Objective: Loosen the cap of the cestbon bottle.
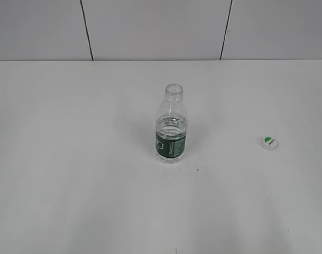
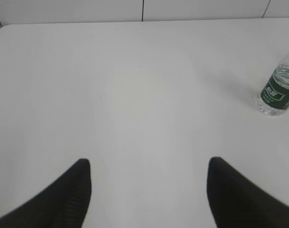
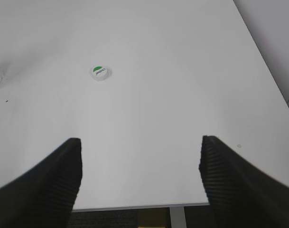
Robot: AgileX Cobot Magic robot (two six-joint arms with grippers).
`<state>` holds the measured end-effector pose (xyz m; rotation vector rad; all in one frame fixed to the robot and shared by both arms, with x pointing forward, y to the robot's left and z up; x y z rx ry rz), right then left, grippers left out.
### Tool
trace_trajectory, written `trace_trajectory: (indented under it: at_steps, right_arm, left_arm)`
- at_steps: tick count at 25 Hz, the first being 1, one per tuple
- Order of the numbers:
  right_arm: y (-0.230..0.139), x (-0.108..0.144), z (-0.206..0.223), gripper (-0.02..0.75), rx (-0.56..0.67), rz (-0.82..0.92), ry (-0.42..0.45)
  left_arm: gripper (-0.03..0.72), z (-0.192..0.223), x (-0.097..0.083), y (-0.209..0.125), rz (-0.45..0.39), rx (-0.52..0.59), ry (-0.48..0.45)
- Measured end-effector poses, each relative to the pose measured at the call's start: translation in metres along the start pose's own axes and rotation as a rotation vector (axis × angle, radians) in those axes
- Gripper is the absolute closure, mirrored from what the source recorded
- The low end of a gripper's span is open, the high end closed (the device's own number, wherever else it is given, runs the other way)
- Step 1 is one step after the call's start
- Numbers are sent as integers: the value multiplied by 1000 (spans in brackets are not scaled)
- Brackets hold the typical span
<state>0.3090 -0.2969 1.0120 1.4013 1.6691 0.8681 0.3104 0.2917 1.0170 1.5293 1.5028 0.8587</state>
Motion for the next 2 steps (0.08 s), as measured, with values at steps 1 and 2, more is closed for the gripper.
trace_trajectory:
  at_steps: [1,2]
  right_arm:
    - [0,0,0,150,0,0,0]
    - [0,0,0,150,0,0,0]
  left_arm:
    - [224,0,0,0,0,0,0]
    - [227,0,0,0,0,0,1]
Point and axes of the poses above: a point on each arm's last joint axis where the gripper is mounted, z pointing out along that axis toward the gripper, x along the wrist's bending axis when the last joint is at zero, y = z × x, the point moved 9 cm from there along z, pointing out along that axis toward the gripper, and after that the axes turned 2 degrees about -z, right-handed, at the moved point
